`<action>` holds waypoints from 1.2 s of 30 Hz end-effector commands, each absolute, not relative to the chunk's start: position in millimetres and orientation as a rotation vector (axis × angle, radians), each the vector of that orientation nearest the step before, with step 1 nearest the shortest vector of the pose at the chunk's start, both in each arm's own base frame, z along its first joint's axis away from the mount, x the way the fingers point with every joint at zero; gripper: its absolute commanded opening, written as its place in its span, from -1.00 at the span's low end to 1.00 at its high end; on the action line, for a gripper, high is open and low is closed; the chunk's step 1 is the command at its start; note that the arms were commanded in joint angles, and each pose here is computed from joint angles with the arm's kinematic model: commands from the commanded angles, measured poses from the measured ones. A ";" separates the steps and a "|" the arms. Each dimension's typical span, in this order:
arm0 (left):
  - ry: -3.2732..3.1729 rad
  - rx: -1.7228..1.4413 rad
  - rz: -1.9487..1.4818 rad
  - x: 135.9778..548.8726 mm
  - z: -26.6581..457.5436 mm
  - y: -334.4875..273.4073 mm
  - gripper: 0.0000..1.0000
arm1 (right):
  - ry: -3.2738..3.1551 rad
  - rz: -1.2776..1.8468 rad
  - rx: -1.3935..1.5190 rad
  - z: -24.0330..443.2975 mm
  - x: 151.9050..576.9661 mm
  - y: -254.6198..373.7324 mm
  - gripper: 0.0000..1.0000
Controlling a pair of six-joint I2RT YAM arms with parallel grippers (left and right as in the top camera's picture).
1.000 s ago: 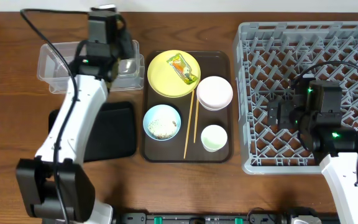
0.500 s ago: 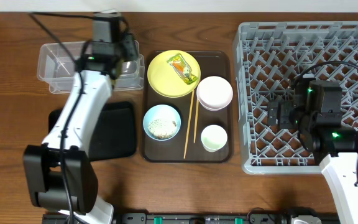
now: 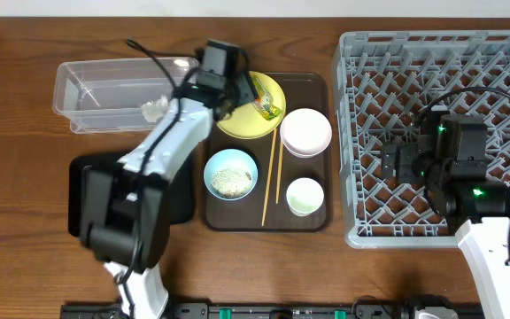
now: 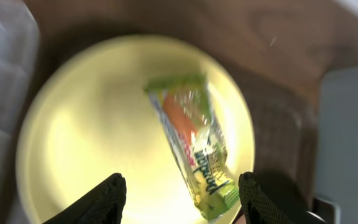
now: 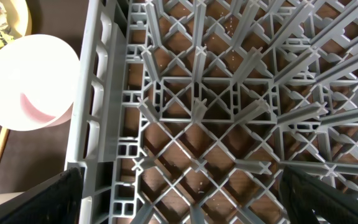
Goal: Sort waste into correct bins and load items into the dishwasher rack
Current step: 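Grasp the yellow Apollo snack wrapper on the plate with the left gripper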
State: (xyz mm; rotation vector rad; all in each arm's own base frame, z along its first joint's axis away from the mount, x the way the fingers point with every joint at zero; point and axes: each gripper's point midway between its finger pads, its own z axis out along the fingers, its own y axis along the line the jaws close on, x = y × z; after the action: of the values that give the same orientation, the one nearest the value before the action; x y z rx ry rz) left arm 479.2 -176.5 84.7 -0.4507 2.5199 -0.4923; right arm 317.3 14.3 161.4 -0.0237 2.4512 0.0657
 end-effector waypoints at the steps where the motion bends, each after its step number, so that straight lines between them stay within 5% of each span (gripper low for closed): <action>1: 2.542 -0.513 -0.556 477.2 69.6 -193.9 0.24 | 2.418 0.074 -0.001 174.2 320.7 11.7 0.99; 36: 2.626 -0.616 -0.531 464.4 11.5 -217.7 0.04 | 2.425 0.074 -0.001 173.0 319.4 11.8 0.99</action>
State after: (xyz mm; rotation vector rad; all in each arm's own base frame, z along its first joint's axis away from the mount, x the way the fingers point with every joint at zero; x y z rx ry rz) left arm 464.1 -220.4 23.8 -0.5933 2.6157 -0.5600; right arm 316.0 14.3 160.3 -0.0236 2.4580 0.0657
